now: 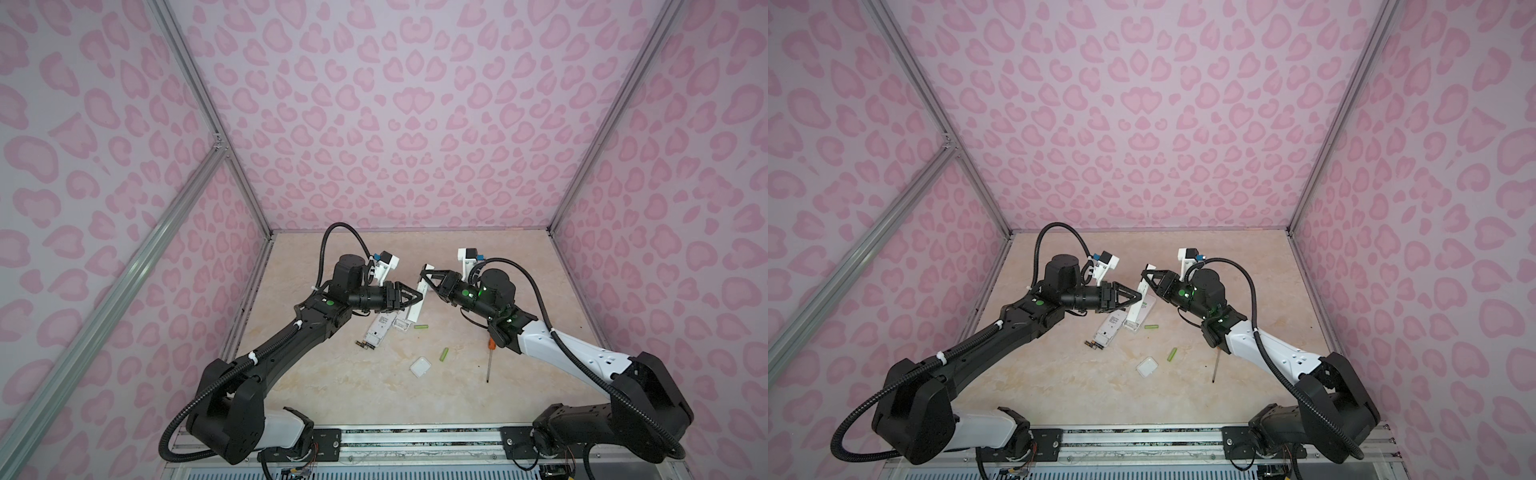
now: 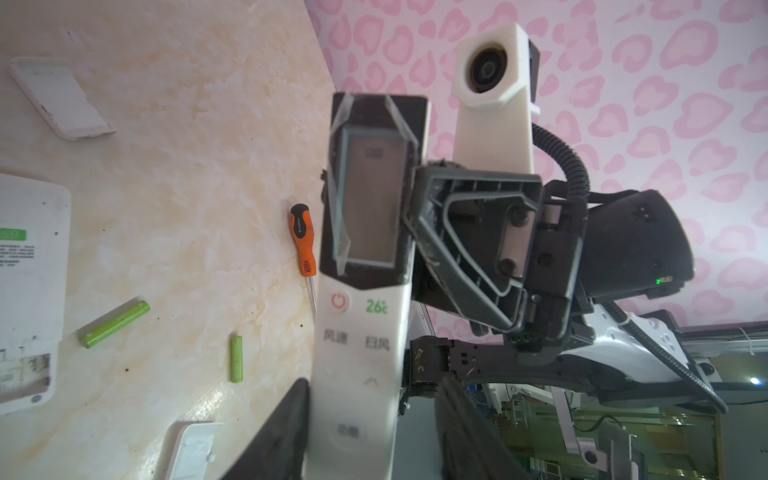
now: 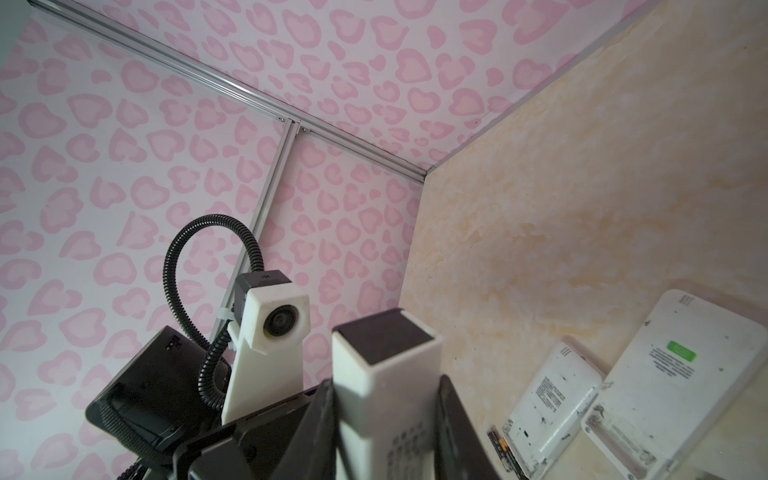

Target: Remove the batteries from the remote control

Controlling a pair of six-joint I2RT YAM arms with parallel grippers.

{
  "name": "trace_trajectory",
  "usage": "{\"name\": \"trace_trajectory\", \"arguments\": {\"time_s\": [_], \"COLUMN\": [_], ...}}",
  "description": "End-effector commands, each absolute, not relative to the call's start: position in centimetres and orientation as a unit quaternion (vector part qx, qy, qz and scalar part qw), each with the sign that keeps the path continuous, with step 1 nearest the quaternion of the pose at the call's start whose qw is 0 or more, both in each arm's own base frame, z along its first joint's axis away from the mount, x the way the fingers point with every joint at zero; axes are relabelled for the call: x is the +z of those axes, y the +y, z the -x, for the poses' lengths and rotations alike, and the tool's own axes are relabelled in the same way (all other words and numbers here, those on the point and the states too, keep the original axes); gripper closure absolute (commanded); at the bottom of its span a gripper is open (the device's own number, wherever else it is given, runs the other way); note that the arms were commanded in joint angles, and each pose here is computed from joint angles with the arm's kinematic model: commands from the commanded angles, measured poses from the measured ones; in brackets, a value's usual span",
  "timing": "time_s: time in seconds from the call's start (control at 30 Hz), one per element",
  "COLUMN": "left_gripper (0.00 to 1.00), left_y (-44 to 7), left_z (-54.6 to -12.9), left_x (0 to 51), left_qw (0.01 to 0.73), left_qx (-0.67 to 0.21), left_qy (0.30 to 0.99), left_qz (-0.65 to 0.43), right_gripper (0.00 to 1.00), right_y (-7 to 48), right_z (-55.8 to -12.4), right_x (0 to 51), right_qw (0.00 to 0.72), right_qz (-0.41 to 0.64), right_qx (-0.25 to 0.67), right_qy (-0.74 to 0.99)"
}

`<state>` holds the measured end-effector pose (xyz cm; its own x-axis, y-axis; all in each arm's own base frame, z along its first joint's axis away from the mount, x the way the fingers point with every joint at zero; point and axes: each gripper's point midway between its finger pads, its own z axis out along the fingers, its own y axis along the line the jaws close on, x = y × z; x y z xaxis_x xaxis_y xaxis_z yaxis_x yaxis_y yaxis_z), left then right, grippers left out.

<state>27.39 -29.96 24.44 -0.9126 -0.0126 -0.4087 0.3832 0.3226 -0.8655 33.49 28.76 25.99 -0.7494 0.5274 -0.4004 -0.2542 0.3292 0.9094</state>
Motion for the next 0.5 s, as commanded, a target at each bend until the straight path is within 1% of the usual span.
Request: {"name": "trace_trajectory", "arguments": {"time_s": [0.0, 0.1, 0.2, 0.27, 0.3, 0.4, 0.47], "left_gripper": [0.49, 0.51, 0.56, 0.62, 0.68, 0.79, 0.84], "left_y": [-30.6, -30.8, -31.0, -31.1, -31.1, -31.2, -31.3], "left_z": [-27.2, -27.5, -27.7, -27.9, -28.0, -28.3, -28.6], "left_x": [25.5, 25.3, 25.0, 24.9, 24.7, 24.3, 23.7], "left_qw": [0.178, 0.173, 0.167, 0.166, 0.164, 0.162, 0.161], "left_qx": [-0.586, -0.586, -0.587, -0.587, -0.587, -0.585, -0.582], "left_qy": [0.778, 0.779, 0.78, 0.781, 0.782, 0.784, 0.788], "left_qz": [-0.141, -0.138, -0.136, -0.135, -0.134, -0.129, -0.123], "right_gripper": [0.98, 0.98, 0.98, 0.98, 0.97, 0.87, 0.79], "right_y": [28.9, 28.9, 28.9, 28.9, 28.8, 28.5, 28.1], "right_z": [-33.5, -33.6, -33.6, -33.6, -33.7, -33.9, -34.0], "right_x": [26.1, 26.1, 25.9, 25.7, 25.6, 25.1, 24.6], "right_qw": [0.341, 0.342, 0.341, 0.34, 0.34, 0.34, 0.342], "right_qz": [-0.091, -0.092, -0.093, -0.094, -0.095, -0.101, -0.108], "right_qx": [0.576, 0.576, 0.575, 0.574, 0.574, 0.569, 0.564], "right_qy": [0.737, 0.737, 0.738, 0.739, 0.739, 0.742, 0.744]}}
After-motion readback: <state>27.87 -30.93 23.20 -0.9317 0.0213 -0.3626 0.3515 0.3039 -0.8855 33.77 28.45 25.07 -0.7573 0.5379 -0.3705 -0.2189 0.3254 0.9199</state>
